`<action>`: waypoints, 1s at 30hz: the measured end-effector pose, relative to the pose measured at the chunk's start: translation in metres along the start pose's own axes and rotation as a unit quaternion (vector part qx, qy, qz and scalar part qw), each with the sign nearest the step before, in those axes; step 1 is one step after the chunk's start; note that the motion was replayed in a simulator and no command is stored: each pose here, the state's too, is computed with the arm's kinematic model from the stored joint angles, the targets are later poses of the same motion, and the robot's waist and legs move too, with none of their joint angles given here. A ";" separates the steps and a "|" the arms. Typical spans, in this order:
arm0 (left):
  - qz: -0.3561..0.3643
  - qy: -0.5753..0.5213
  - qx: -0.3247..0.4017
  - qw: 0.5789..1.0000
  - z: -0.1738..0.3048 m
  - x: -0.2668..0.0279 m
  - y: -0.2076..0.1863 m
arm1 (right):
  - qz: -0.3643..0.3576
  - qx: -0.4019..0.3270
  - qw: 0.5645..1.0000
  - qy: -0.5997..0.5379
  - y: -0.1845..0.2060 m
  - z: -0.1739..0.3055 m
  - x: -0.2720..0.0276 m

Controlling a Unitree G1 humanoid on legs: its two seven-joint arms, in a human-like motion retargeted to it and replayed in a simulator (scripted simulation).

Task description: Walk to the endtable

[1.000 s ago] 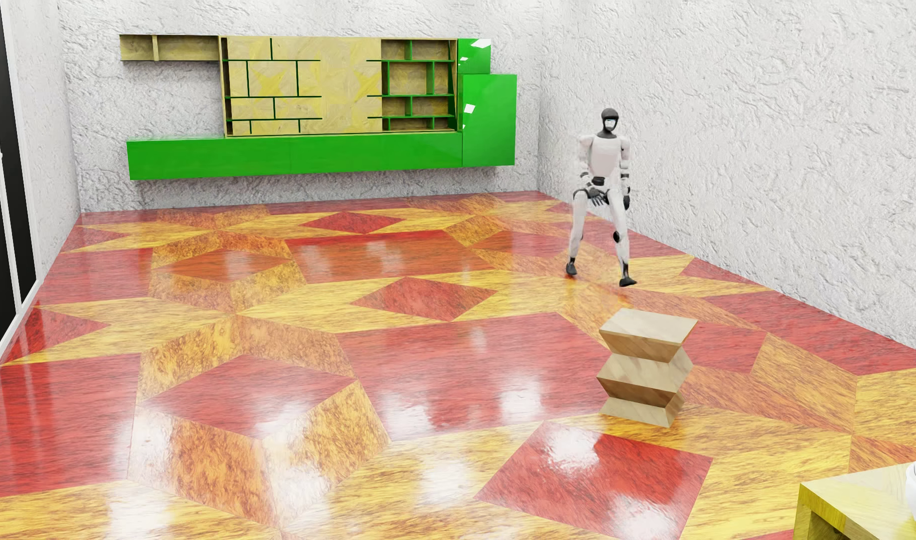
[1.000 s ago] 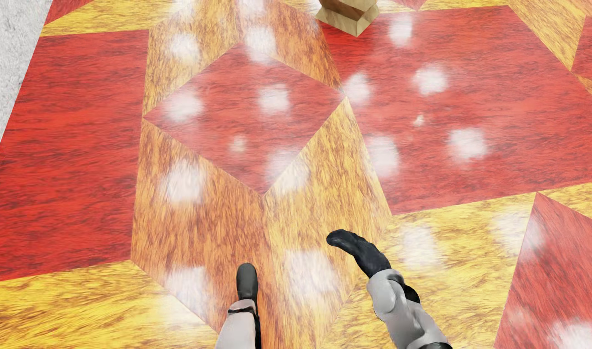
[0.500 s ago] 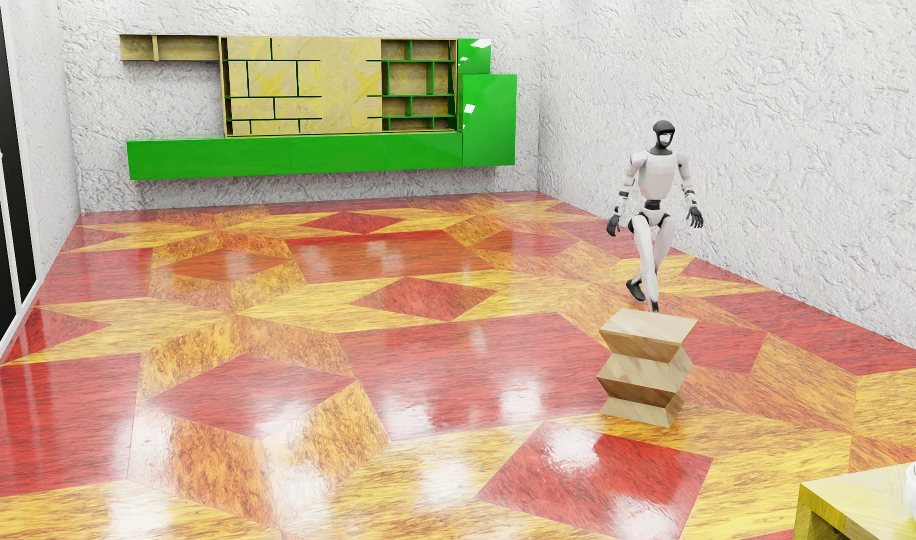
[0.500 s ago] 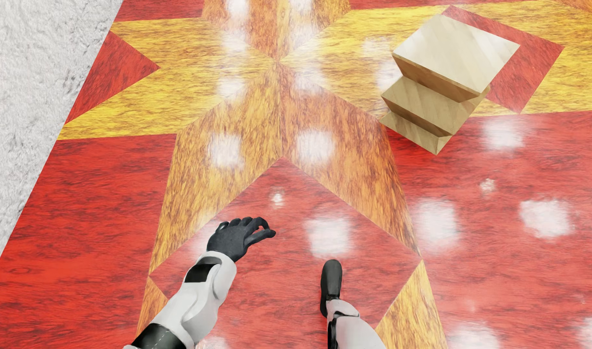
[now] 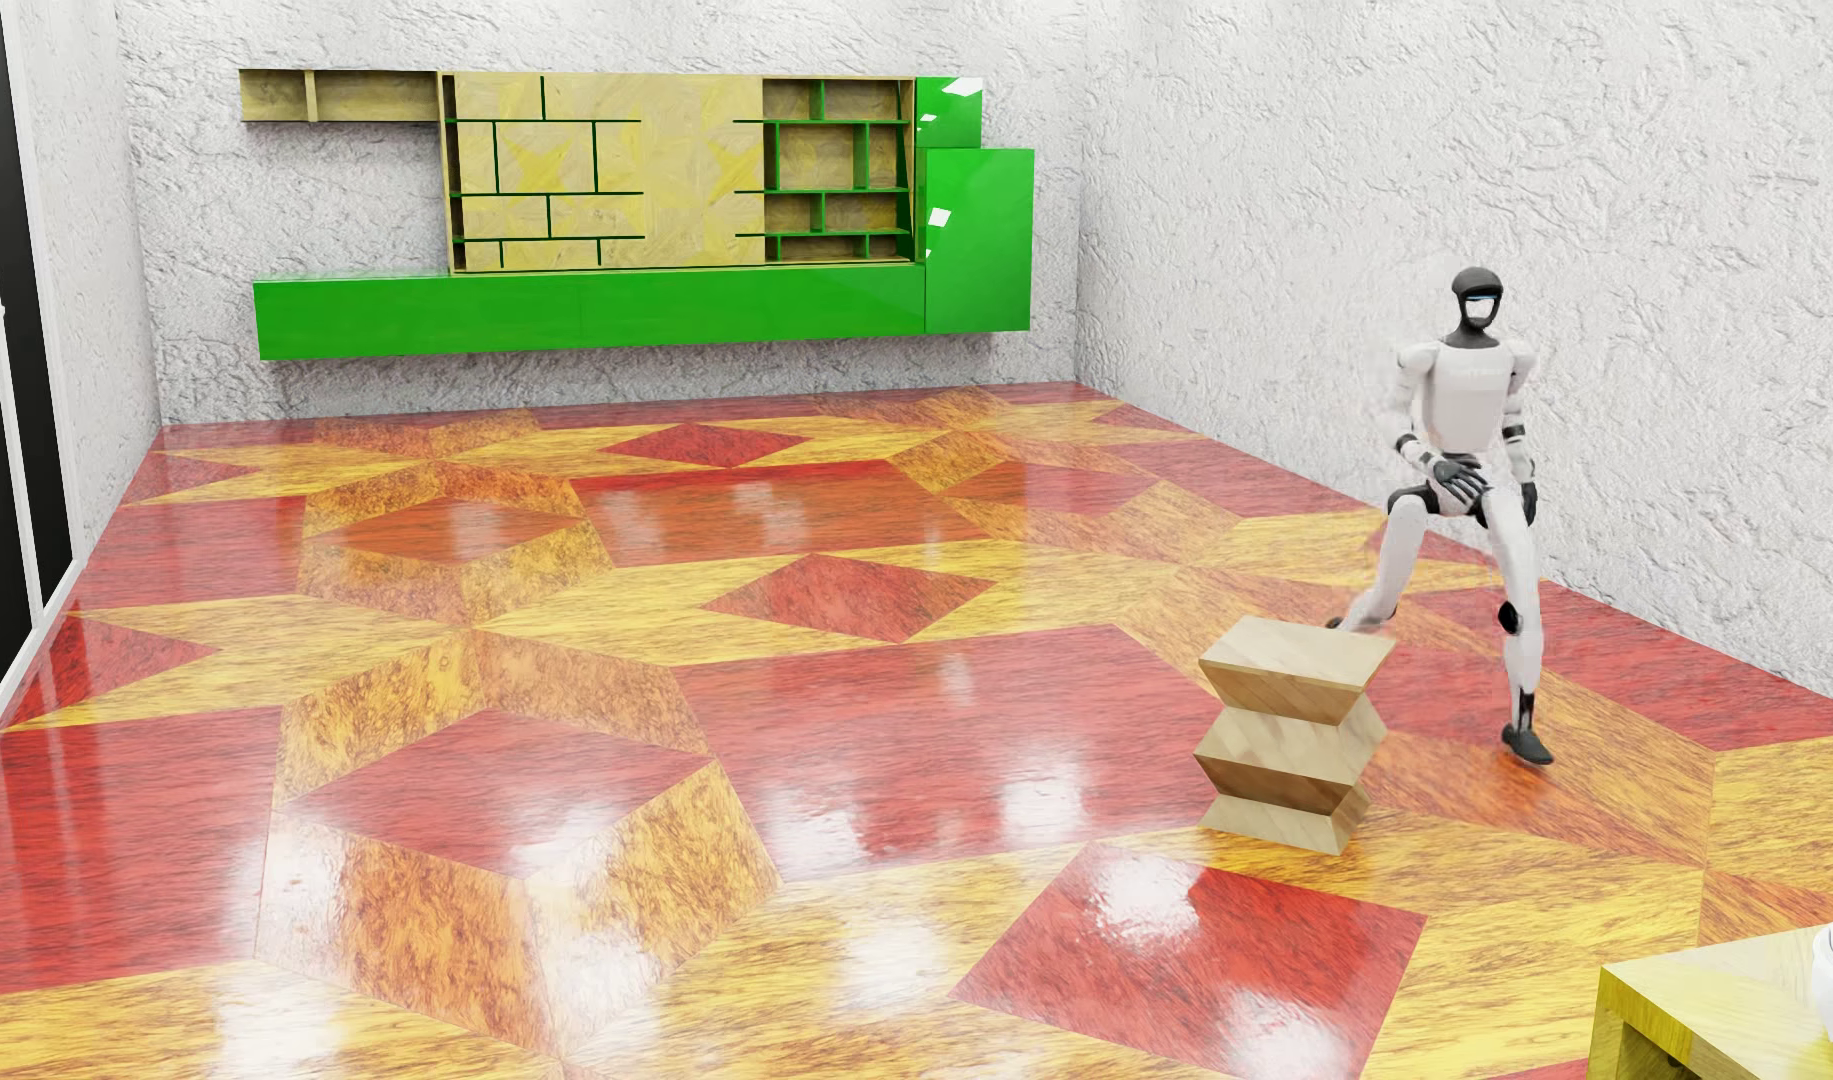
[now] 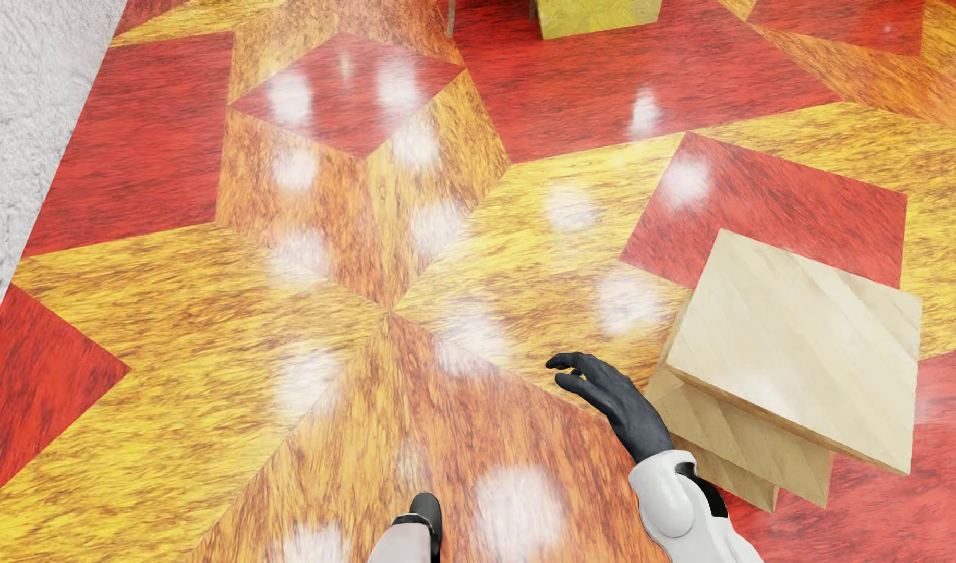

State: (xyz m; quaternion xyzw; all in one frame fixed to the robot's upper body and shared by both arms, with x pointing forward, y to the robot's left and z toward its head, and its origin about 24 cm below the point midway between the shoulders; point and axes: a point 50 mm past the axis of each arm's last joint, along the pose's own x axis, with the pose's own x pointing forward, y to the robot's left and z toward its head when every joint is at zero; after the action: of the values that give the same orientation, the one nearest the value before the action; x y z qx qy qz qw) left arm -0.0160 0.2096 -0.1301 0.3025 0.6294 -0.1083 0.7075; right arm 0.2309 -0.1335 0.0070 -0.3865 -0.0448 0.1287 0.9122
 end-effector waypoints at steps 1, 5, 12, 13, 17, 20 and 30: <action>0.004 -0.004 -0.001 1.000 0.008 0.000 -0.008 | 0.010 0.016 1.000 0.013 0.007 0.000 -0.015; 0.075 -0.062 0.140 0.985 0.082 0.022 0.030 | 0.008 0.031 0.976 0.217 0.054 -0.047 -0.077; 0.356 -0.197 0.300 0.863 0.180 -0.039 0.207 | -0.318 0.129 0.718 0.605 0.004 -0.114 -0.269; 0.422 -0.185 0.265 0.847 0.166 -0.048 0.226 | -0.374 0.142 0.682 0.612 0.003 -0.116 -0.269; 0.322 -0.071 0.130 0.935 0.057 -0.010 0.180 | -0.209 0.139 0.874 0.416 0.008 -0.112 -0.139; 0.183 0.000 0.138 0.973 0.011 0.006 0.109 | 0.168 -0.032 0.965 0.200 0.040 -0.065 -0.064; 0.139 -0.195 0.091 0.967 0.154 0.014 0.075 | 0.114 0.025 0.922 0.370 0.049 -0.105 -0.084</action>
State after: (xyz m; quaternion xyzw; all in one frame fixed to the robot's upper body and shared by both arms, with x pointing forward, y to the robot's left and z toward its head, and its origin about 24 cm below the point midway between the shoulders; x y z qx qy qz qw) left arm 0.1537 0.1857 -0.1176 0.4233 0.4187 -0.1223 0.7941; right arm 0.1590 -0.1963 -0.1000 -0.3862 0.3437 0.0807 0.8521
